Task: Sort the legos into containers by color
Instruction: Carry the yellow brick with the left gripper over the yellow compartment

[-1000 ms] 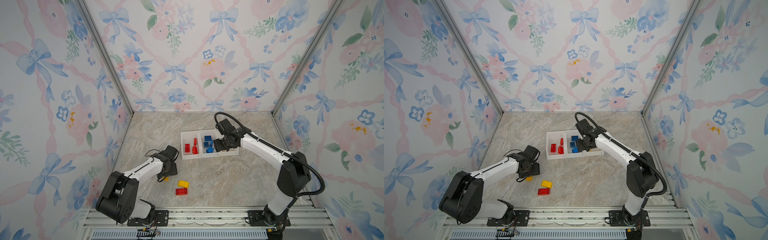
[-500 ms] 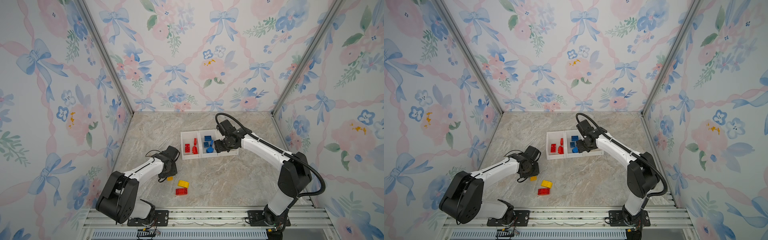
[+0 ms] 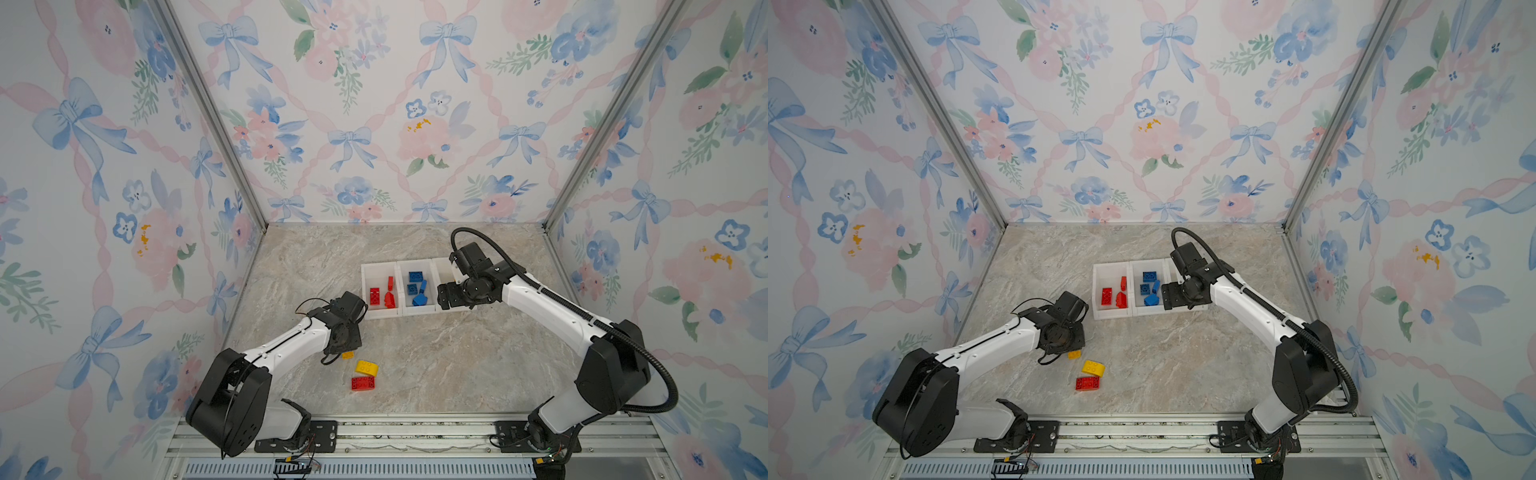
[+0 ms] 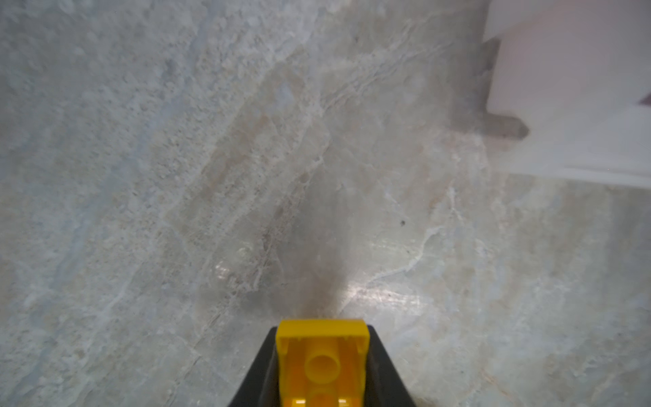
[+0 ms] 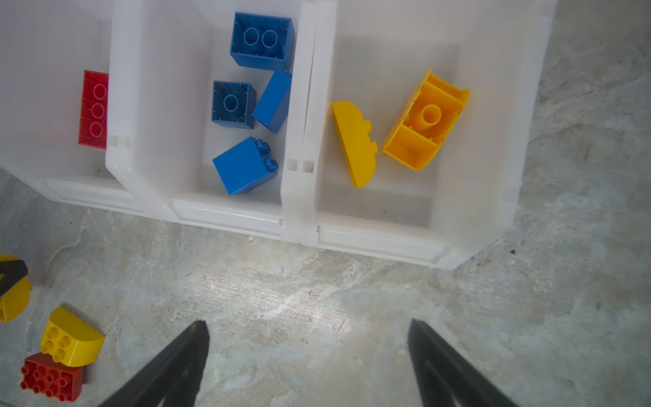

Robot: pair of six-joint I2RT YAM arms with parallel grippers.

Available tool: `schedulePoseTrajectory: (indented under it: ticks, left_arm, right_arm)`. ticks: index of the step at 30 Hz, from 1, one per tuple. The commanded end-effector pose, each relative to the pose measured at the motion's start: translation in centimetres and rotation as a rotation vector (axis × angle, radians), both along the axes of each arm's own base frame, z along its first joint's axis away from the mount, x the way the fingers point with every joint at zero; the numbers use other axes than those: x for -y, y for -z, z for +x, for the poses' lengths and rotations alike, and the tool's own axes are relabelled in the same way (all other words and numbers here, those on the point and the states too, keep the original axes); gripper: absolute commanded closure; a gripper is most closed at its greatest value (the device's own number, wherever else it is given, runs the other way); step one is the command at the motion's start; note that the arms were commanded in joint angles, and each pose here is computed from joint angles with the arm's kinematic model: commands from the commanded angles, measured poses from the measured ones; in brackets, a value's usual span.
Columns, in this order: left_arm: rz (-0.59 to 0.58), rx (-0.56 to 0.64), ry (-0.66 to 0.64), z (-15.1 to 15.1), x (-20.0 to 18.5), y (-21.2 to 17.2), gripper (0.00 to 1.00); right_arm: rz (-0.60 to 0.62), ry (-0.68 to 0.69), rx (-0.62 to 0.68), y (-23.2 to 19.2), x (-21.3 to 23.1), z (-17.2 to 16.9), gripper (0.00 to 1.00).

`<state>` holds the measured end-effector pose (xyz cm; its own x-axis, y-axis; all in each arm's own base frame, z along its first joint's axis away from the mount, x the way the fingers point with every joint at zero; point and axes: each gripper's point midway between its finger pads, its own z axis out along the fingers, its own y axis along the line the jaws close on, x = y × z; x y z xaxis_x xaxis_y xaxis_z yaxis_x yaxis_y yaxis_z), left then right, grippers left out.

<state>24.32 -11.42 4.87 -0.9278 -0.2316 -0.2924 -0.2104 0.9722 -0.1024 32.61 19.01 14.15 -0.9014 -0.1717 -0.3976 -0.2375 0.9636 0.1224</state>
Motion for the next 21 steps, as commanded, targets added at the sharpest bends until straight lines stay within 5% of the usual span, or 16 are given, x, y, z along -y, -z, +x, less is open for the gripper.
schedulePoseTrajectory:
  ticks: [1, 21]
  left_arm:
    - [-0.032, 0.075, -0.012, 1.5, 1.4, -2.7, 0.73]
    - [-0.151, 0.25, 0.213, 8.4, 17.7, -10.2, 0.73]
  right_arm:
    - [0.034, 0.029, -0.015, 0.0, 0.8, -0.7, 0.04]
    - [0.131, 0.167, -0.048, 0.8, 5.6, -3.1, 0.02]
